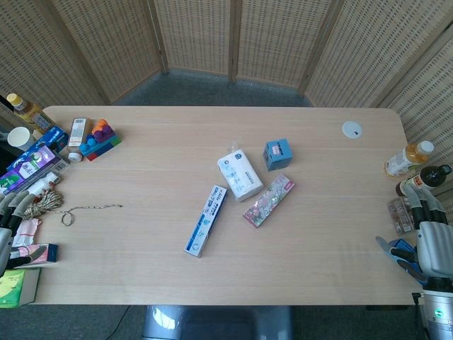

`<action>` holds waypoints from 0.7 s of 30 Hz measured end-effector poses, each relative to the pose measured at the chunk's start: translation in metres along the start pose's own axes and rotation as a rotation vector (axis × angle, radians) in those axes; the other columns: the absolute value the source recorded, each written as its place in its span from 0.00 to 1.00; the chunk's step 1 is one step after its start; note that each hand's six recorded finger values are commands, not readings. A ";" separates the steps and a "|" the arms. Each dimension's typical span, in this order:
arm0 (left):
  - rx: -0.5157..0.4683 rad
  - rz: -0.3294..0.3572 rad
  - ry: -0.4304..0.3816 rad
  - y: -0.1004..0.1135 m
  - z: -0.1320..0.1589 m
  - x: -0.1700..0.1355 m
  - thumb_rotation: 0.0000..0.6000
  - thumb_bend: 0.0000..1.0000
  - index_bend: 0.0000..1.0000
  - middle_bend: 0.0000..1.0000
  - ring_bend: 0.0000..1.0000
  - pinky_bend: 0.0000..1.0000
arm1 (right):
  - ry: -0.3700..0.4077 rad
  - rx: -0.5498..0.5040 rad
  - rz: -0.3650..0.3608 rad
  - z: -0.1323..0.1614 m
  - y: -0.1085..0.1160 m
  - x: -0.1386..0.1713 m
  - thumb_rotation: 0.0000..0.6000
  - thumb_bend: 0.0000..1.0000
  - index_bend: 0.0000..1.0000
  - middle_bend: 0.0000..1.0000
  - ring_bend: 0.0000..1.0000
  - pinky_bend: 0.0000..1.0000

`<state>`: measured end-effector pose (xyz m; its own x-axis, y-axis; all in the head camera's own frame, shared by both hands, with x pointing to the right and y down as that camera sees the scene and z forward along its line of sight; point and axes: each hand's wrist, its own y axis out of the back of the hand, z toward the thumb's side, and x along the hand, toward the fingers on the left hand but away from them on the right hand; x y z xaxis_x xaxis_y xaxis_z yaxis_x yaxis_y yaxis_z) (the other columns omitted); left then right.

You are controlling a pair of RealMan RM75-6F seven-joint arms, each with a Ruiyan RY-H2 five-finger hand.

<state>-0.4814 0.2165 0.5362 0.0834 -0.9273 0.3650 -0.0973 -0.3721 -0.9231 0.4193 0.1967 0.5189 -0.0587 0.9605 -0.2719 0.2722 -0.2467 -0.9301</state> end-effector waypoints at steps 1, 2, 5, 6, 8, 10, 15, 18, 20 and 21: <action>0.000 -0.002 0.001 0.000 0.000 0.000 1.00 0.06 0.07 0.00 0.00 0.00 | 0.001 0.000 0.001 0.000 0.000 0.000 1.00 0.00 0.00 0.00 0.00 0.00; 0.001 -0.006 0.001 -0.001 0.000 0.000 1.00 0.06 0.07 0.00 0.00 0.00 | 0.002 -0.001 0.001 0.000 0.000 0.001 1.00 0.00 0.00 0.00 0.00 0.00; 0.011 -0.016 -0.003 -0.005 0.001 0.000 1.00 0.06 0.07 0.00 0.00 0.00 | 0.004 -0.002 0.002 0.001 0.001 0.001 1.00 0.00 0.00 0.00 0.00 0.00; 0.014 -0.019 -0.006 -0.006 0.002 0.000 1.00 0.06 0.07 0.00 0.00 0.00 | 0.004 -0.003 0.002 0.001 0.001 0.001 1.00 0.00 0.00 0.00 0.00 0.00; 0.018 -0.024 -0.022 -0.008 0.005 0.000 1.00 0.07 0.07 0.00 0.00 0.00 | 0.005 -0.011 -0.001 0.001 0.002 0.001 1.00 0.00 0.00 0.00 0.00 0.00; 0.026 -0.027 -0.047 -0.010 0.008 0.002 1.00 0.06 0.07 0.00 0.00 0.00 | 0.005 -0.014 -0.007 0.001 0.004 0.001 1.00 0.00 0.00 0.00 0.00 0.00; 0.109 -0.021 -0.227 -0.014 0.030 0.020 1.00 0.06 0.01 0.00 0.00 0.00 | 0.002 -0.019 -0.006 0.001 0.004 0.000 1.00 0.00 0.00 0.00 0.00 0.00; 0.199 -0.008 -0.397 -0.016 0.056 0.041 1.00 0.07 0.00 0.00 0.00 0.00 | 0.000 -0.024 -0.009 0.001 0.006 0.000 1.00 0.00 0.00 0.00 0.00 0.00; 0.275 -0.005 -0.519 -0.018 0.077 0.057 1.00 0.06 0.00 0.00 0.00 0.00 | 0.001 -0.026 -0.014 0.001 0.007 0.000 1.00 0.00 0.00 0.00 0.00 0.00; 0.306 -0.009 -0.567 -0.020 0.086 0.062 1.00 0.05 0.00 0.00 0.00 0.00 | 0.002 -0.027 -0.016 0.001 0.008 0.000 1.00 0.00 0.00 0.00 0.00 0.00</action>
<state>-0.3890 0.1698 0.5674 0.6025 -0.7270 0.3294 0.1864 -0.2731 -0.9437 0.4200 0.1951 0.5114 -0.0609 0.9645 -0.2569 0.2970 -0.2282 -0.9272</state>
